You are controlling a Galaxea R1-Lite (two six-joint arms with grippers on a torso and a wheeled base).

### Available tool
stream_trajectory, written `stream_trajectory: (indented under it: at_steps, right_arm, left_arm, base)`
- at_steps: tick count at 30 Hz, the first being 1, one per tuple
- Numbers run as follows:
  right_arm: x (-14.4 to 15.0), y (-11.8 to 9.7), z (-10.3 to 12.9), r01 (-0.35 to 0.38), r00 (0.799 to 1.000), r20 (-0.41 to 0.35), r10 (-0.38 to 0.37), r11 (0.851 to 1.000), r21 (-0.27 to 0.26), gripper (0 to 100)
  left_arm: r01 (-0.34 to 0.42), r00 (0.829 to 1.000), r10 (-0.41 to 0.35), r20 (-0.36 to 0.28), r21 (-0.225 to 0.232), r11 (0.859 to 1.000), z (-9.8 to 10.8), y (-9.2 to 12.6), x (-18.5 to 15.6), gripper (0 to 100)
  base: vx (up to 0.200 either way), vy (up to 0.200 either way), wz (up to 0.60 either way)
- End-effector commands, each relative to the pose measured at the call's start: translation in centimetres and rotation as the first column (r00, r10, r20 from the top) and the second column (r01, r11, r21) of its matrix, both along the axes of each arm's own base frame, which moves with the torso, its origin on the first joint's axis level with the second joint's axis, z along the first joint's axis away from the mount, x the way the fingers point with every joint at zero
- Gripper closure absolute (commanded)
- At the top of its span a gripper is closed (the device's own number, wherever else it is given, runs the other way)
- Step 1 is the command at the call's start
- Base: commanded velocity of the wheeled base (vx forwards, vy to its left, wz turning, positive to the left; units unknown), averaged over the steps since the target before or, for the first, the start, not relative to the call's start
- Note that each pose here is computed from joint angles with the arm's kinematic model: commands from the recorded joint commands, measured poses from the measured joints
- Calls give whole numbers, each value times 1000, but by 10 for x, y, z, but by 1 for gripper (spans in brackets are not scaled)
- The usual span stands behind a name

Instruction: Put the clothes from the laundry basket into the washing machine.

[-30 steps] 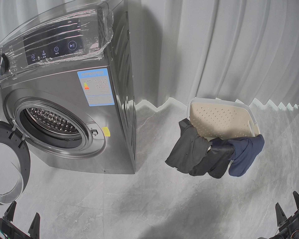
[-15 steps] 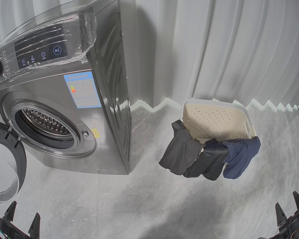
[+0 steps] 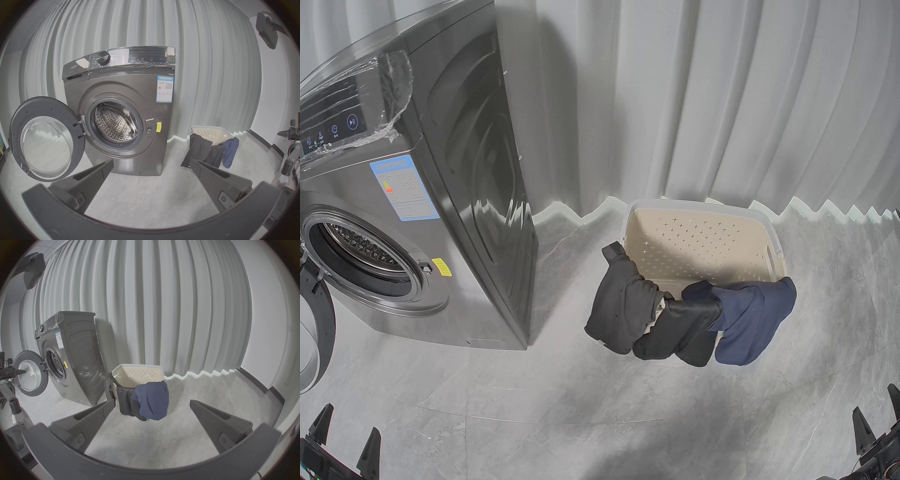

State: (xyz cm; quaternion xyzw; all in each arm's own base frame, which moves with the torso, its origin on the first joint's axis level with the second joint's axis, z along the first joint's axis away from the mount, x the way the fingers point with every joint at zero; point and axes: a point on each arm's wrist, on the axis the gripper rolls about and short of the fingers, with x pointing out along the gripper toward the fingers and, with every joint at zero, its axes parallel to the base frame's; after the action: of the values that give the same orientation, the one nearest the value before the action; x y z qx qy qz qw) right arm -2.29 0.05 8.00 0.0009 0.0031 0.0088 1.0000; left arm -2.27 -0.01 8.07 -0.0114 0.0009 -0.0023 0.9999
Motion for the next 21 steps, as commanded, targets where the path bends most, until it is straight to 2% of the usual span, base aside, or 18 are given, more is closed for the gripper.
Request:
stream_trajectory:
  at_steps: [1, 8, 21]
  right_arm:
    - [0, 0, -4, -1, 1000, -1, 1, 1000, 0, 0]
    - [0, 0, -4, -1, 1000, -1, 1, 1000, 0, 0]
    - [0, 0, -4, -1, 1000, 0, 1, 1000, 1, 0]
  left_arm:
    - [0, 1000, 0, 2, 0, 1000, -5, 0, 0, 0]
    - [0, 1000, 0, 0, 0, 1000, -5, 0, 0, 0]
    - [-2, 1000, 2, 0, 0, 1000, -5, 0, 0, 0]
  base:
    - [0, -200, 0]
    - [0, -200, 0]
    - [0, 0, 0]
